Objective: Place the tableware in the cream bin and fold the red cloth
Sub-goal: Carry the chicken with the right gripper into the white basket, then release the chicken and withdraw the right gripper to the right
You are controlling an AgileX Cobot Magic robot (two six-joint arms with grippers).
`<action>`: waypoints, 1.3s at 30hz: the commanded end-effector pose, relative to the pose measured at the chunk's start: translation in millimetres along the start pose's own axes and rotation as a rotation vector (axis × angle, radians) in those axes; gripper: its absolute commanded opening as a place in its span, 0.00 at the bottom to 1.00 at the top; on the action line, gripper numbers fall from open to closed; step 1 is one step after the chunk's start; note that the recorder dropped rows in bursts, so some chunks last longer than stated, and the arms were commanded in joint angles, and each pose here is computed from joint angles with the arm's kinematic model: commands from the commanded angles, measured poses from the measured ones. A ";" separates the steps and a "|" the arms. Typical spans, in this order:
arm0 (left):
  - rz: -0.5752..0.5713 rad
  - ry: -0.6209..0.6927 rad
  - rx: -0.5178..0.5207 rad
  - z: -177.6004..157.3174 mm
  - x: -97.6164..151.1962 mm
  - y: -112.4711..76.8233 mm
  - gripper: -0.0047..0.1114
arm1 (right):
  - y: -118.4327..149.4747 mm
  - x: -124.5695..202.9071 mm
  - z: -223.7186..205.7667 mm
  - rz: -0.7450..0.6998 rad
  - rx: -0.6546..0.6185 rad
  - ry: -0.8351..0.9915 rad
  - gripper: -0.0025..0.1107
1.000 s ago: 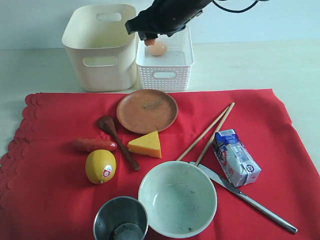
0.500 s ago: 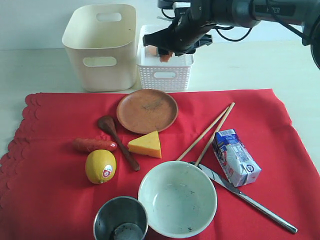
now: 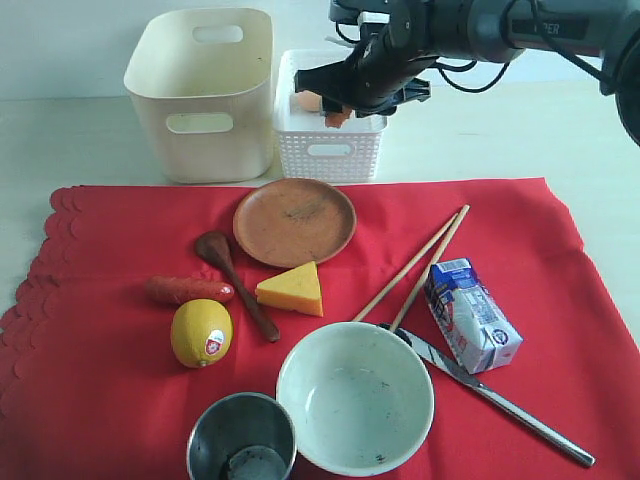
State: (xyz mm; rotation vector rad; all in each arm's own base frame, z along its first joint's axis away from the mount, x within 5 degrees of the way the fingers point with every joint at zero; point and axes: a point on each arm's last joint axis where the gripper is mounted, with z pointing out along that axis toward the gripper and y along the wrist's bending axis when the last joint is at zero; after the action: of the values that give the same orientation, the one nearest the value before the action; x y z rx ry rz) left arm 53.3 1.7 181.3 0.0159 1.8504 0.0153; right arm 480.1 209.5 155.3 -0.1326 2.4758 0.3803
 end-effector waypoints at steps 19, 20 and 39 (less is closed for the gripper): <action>-0.005 -0.010 -0.002 -0.1 0.3 0.1 0.04 | 9.7 -18.3 -78.0 -0.229 0.036 0.141 0.54; -0.005 -0.010 -0.002 -0.1 0.3 0.1 0.04 | 9.3 -18.7 -82.2 -0.247 0.045 0.151 0.54; -0.004 -0.010 -0.002 -0.1 0.3 0.1 0.04 | 11.8 -23.0 -165.2 -0.366 0.083 0.213 0.54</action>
State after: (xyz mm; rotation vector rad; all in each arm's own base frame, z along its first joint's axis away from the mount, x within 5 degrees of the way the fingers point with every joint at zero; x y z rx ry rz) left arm 53.3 1.7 181.3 0.0159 1.8504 0.0153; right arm 411.8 175.0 286.1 -0.5932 2.6194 0.1123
